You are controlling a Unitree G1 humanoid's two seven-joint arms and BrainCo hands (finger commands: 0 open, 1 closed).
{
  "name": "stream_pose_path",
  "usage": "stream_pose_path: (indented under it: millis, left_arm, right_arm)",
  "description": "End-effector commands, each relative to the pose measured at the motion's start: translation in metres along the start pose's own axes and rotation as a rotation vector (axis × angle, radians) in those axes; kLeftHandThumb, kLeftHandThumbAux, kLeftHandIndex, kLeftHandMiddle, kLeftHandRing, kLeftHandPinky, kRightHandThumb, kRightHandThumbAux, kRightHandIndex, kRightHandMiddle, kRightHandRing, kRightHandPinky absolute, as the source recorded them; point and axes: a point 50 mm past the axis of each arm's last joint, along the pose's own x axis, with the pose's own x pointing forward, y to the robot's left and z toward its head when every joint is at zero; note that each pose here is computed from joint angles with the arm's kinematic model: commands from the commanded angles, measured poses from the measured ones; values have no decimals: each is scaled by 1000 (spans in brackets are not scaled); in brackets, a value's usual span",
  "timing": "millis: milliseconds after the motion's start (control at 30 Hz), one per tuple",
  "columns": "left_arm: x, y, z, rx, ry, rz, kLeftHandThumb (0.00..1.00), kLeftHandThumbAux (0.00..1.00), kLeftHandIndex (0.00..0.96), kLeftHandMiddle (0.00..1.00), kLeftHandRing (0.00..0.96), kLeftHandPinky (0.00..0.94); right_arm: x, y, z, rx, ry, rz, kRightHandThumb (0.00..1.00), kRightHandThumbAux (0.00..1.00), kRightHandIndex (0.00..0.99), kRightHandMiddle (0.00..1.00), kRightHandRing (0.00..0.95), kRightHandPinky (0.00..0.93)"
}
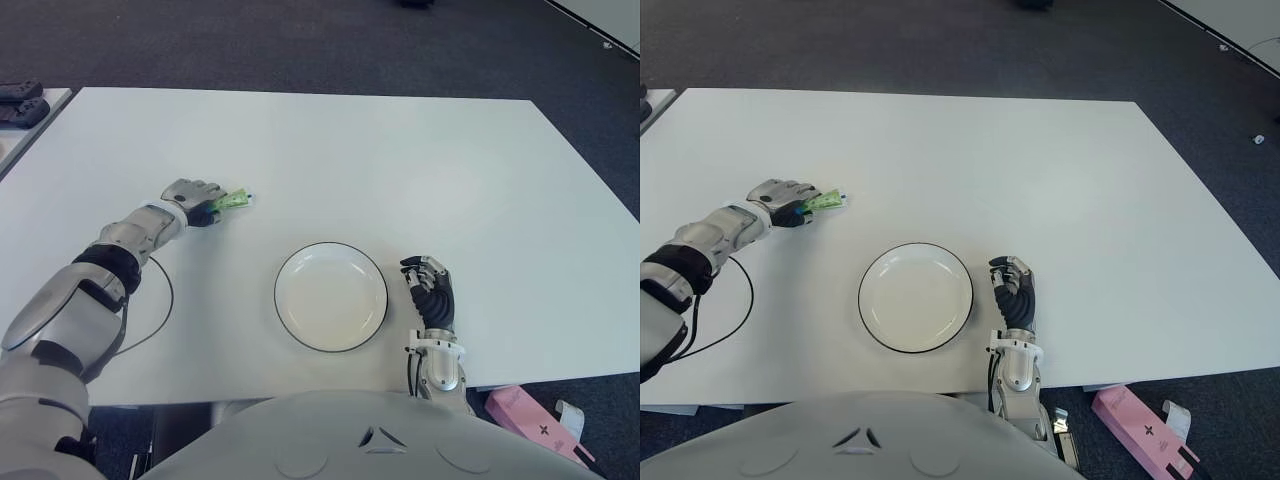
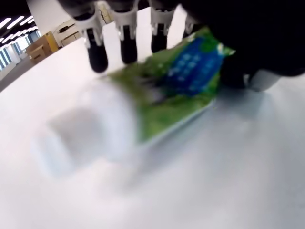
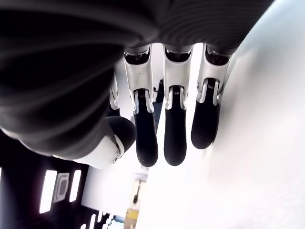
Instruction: Put the toothpaste on the table into the plate.
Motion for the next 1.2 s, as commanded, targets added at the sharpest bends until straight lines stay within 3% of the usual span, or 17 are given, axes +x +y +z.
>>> stream_pose_path:
  millis: [33,100,133,233,600,933,1200]
  left_arm:
    - [-13,-39,3,-22,43,-88,738,374,322,354,338,445]
    - [-13,-39,3,-56,80,-49,760,396,386,411,384,459]
    - [-13,-39,3,-70,95,-33,751,499,404,472,451,507]
    - [-14,-39,3,-93,115,3,780,614,417,525,558,583]
    - [-20,-40,5,-127,118,154,851,659,415,562,782,814]
    - [-22,-41,5,-175,132,215,850,666,405,556,845,870]
    - [-25,-42,4,-209,158,244,848,667,403,554,850,858]
  right_arm:
    - [-4,-3,-7,-12,40,-10,695,735,421,446,448,437]
    - [-4,-3,-7,-17,41,-11,695,735,421,445,448,439]
    - [-4,-3,-7,-18,43,-11,695,735,421,444,447,432]
    - [-4,-3,-7,-17,43,-13,695,735,421,443,447,434]
    - [-3,-5,-7,-10,42,-7,694,736,421,449,456,450]
    - [-3,-5,-6,-1,29,-13,693,736,421,451,453,439]
    - [-3,-6,-5,-13,14,-21,692,735,421,452,455,425]
